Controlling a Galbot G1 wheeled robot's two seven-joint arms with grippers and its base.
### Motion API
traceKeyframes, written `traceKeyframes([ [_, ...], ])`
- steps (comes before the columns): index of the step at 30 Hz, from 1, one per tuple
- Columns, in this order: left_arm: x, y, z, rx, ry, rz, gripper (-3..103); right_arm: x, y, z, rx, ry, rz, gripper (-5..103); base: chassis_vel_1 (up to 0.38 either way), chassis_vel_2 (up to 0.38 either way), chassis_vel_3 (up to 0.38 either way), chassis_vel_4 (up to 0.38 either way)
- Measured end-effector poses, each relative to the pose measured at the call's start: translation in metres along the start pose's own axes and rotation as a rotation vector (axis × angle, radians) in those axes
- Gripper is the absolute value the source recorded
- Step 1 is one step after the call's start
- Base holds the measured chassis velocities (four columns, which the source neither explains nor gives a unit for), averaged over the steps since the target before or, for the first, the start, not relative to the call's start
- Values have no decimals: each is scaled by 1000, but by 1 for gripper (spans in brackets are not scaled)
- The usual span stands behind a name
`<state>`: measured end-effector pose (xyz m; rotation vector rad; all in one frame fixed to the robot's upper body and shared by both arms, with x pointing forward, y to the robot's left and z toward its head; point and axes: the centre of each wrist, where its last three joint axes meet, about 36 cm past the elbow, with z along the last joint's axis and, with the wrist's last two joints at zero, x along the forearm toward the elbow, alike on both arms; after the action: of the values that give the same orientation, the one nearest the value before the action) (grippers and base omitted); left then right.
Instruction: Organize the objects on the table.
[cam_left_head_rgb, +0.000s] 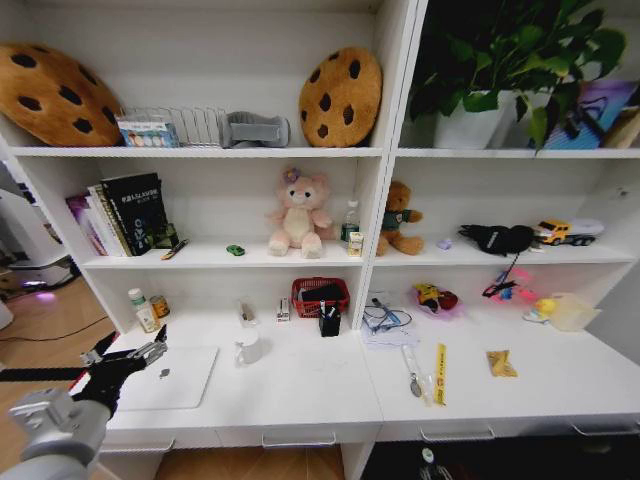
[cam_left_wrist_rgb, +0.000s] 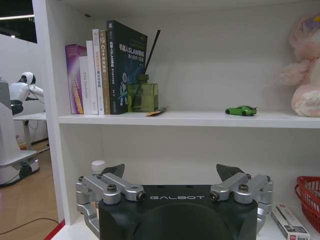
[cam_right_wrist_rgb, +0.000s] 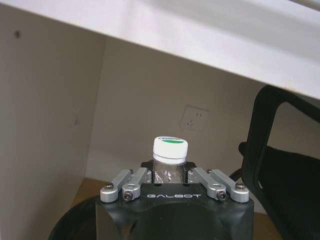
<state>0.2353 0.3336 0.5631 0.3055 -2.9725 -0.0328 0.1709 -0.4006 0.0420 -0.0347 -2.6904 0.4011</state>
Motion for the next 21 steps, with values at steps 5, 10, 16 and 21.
traceKeyframes([
  [5, 0, 0, 0, 0, 0, 0, 100, -23, -3, -9, -1, -9, 12, 26, 0, 0, 0, 0],
  [10, 0, 0, 0, 0, 0, 0, 100, -33, 0, -12, 0, -10, 2, 26, 0, 0, 0, 0],
  [16, 0, 0, 0, 0, 0, 0, 100, -36, 2, -9, 6, 18, -3, 40, 0, 0, 0, 0],
  [21, 0, 0, 0, 0, 0, 0, 100, -35, 5, -9, -1, 16, 13, 61, 0, 0, 0, 0],
])
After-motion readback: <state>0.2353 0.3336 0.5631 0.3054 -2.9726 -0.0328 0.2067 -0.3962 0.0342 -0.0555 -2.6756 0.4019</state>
